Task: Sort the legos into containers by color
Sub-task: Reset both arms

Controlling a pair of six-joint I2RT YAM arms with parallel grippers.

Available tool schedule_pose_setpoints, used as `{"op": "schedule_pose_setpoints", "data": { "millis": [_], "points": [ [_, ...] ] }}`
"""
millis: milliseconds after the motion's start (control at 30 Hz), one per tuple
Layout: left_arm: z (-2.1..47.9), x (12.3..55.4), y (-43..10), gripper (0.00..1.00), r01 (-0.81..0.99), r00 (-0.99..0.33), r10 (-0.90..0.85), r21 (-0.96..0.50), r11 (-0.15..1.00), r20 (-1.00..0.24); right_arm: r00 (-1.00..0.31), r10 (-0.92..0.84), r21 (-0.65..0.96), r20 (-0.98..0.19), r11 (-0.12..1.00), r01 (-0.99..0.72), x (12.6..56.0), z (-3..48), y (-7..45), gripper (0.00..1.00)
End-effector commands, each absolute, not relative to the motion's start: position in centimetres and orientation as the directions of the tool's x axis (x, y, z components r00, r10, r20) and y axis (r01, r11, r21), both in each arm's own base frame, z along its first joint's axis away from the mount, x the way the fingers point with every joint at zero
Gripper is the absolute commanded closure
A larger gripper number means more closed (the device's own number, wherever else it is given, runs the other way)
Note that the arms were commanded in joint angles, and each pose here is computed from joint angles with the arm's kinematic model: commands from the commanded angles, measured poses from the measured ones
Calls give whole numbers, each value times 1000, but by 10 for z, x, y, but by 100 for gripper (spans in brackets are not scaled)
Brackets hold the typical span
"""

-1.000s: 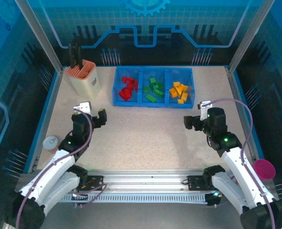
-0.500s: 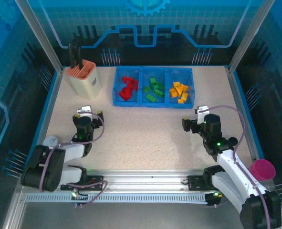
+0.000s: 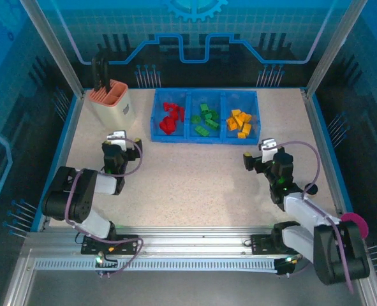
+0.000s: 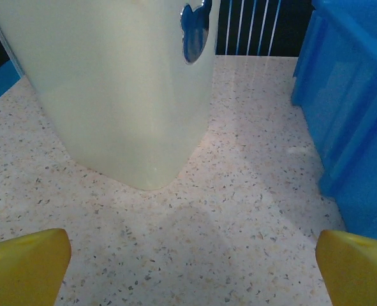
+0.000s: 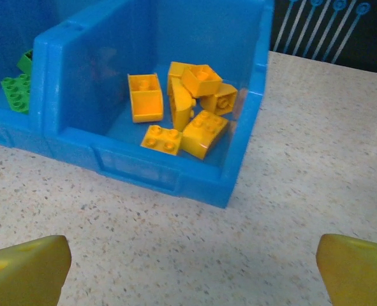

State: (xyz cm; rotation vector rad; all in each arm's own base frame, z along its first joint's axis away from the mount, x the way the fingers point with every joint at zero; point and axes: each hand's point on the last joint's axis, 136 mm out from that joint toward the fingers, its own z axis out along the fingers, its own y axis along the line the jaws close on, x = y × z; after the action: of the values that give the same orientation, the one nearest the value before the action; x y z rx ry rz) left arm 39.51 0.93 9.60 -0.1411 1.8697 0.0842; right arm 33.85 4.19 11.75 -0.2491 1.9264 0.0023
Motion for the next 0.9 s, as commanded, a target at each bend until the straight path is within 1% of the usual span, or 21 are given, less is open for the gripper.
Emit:
{"op": "schedule_pose_setpoints", "data": {
  "millis": [0,67,133,167,267,367,433,500,600,867],
  "points": [
    [97,396,7,1,-125,-302,-75,-39,991,-950,-179,-183,-145,-967,968,-206,357,144,48,0],
    [96,396,7,1,-124,-303,-75,-39,992,-950,-206,-143,-93,-968,968,-235,366,139,48,0],
    [97,396,7,1,-125,-303,-76,-39,991,-950,-192,-118,-62,-974,960,-273,372,136,52,0],
    [97,396,7,0,-124,-303,-76,-40,991,-950,-212,-121,-58,-970,957,-284,374,130,53,0],
    [97,396,7,1,-124,-303,-76,-40,992,-950,-211,-133,-63,-968,950,-306,378,117,57,0],
    [97,396,7,1,-124,-303,-77,-40,991,-950,-200,-115,-56,-973,959,-276,381,108,52,0],
    [97,396,7,1,-123,-303,-76,-40,992,-950,-237,-117,-53,-964,964,-261,383,104,49,0],
    [97,396,7,1,-124,-304,-76,-39,991,-950,-251,-122,-48,-960,958,-282,386,102,53,0],
    [96,396,7,1,-123,-304,-76,-39,992,-950,-297,-108,-32,-949,968,-248,394,99,47,0],
    [96,396,7,1,-124,-304,-77,-41,991,-949,-300,-101,-30,-949,972,-232,396,100,44,0]
  ]
}}
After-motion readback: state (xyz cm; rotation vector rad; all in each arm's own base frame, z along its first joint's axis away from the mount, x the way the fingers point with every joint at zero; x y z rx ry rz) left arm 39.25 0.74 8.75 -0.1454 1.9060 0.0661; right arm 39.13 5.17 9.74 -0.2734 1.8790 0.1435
